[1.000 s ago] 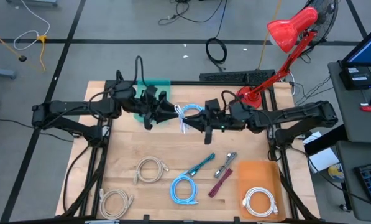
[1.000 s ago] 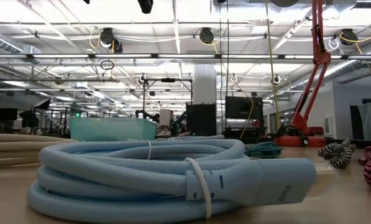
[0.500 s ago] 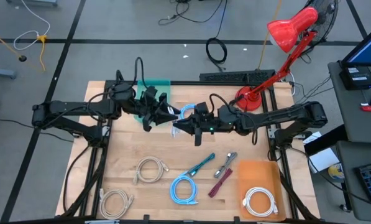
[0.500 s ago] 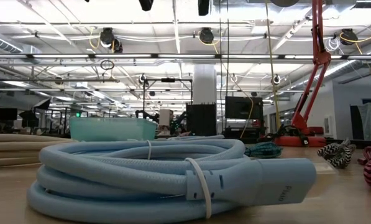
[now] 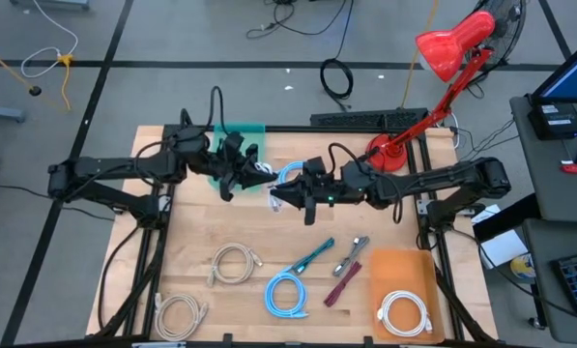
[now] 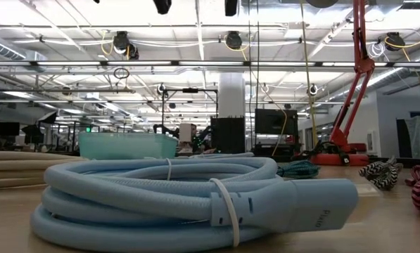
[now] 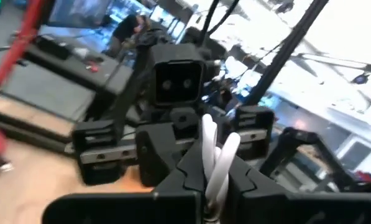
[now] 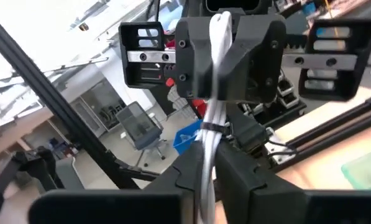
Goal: Pick & Place USB Port
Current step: Put the white USB cable into the blue bin
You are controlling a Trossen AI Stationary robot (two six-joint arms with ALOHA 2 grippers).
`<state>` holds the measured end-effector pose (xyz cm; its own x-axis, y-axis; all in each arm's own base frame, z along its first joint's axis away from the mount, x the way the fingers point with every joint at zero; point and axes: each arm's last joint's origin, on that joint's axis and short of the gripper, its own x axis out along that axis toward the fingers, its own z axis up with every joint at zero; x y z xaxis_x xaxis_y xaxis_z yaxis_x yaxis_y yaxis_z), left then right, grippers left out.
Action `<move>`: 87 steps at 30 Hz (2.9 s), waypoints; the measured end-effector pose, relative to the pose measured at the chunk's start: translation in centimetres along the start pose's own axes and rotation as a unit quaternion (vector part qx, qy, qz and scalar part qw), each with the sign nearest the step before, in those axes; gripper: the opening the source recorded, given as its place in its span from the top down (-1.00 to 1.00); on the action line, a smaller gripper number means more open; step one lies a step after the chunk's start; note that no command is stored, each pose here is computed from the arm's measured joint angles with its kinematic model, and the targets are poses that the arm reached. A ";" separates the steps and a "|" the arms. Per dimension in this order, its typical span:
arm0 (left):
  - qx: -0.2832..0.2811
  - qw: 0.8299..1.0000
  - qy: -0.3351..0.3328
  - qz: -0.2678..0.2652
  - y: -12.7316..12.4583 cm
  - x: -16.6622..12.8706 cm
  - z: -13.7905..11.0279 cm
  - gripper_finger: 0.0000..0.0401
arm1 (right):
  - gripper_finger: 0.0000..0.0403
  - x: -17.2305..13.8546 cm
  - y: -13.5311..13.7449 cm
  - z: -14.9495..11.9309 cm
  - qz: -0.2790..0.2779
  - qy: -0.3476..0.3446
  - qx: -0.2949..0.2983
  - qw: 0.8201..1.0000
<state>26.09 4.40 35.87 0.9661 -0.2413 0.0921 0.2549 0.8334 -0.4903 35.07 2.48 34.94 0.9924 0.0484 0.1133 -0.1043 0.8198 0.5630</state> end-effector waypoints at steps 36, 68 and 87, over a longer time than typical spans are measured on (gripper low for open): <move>0.213 0.704 0.569 0.368 15.6 -3.5 -0.3 0.95 | 0.19 -3.8 2.5 2.1 0.090 0.110 0.016 0.990; 0.151 0.654 0.659 0.340 21.4 -3.1 -4.7 0.82 | 0.23 -10.9 3.8 6.0 -0.013 0.098 -0.085 0.991; 0.142 0.666 0.634 0.365 20.7 -1.6 -5.2 0.38 | 0.25 -10.9 3.7 6.0 -0.029 0.089 -0.088 0.992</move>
<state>29.59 19.48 21.10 0.0696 0.2049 -0.9763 -0.0925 0.9758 0.1982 23.45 1.57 40.74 0.9939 0.0859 -0.0698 -0.0498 0.9102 0.4112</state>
